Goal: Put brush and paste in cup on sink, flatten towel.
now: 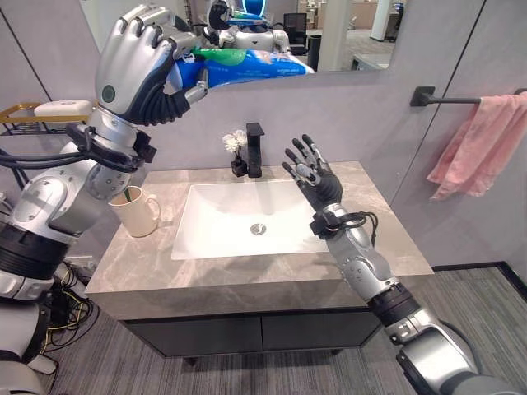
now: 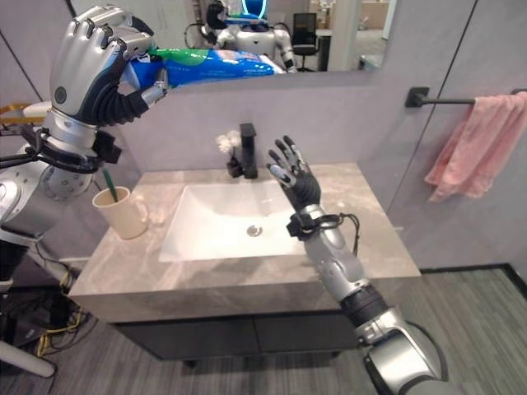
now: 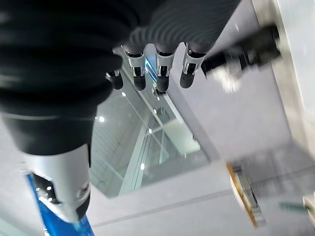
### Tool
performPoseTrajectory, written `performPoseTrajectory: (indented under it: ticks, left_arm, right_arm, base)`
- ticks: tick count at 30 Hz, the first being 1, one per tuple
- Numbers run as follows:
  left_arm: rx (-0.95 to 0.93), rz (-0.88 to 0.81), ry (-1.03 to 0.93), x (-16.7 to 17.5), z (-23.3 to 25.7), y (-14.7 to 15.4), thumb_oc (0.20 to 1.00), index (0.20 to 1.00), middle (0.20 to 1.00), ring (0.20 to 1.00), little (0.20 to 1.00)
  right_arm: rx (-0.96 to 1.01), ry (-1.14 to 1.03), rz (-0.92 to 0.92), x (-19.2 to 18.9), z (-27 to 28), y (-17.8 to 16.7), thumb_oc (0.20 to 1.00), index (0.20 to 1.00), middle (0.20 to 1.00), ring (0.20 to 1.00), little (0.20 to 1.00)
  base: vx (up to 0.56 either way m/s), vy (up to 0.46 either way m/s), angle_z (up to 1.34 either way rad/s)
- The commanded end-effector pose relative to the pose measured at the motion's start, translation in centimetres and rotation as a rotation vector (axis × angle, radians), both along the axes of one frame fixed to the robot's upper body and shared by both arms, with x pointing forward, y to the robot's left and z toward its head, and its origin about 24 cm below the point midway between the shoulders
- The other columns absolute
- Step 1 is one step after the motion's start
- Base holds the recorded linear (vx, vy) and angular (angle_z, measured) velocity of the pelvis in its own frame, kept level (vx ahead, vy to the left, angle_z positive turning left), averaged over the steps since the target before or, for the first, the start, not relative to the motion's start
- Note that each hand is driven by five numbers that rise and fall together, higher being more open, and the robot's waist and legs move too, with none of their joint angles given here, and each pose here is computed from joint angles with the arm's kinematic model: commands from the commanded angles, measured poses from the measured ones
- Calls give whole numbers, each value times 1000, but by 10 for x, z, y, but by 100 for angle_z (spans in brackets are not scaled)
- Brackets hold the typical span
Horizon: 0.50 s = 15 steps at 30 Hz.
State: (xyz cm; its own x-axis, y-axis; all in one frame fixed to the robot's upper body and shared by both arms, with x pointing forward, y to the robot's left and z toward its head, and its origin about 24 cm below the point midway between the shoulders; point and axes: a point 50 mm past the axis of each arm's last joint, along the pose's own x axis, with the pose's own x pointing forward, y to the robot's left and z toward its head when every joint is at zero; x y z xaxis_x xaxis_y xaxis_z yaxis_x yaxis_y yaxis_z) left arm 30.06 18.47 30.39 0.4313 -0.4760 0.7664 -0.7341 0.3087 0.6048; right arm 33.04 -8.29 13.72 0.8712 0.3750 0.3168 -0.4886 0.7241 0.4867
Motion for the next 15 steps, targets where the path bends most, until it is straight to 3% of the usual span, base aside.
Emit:
performPoseTrajectory:
  ticks: [1, 10, 15]
  left_arm:
    - [-127, 15, -158, -5, 38, 9, 200, 200, 200, 200, 200]
    - [-99, -73, -139, -5, 26, -11, 200, 200, 200, 200, 200]
    - [-114, -99, -109, -3, 20, -15, 200, 200, 200, 200, 200]
  right_arm:
    - [106, -156, 78, 3, 40, 13, 1000, 1000, 1000, 1000, 1000]
    - [173, -394, 211, -15, 97, 41, 1000, 1000, 1000, 1000, 1000]
    - [228, -421, 244, -21, 107, 47, 1000, 1000, 1000, 1000, 1000]
  base:
    - [0, 0, 0]
    - [3, 1, 1]
    - [6, 9, 2]
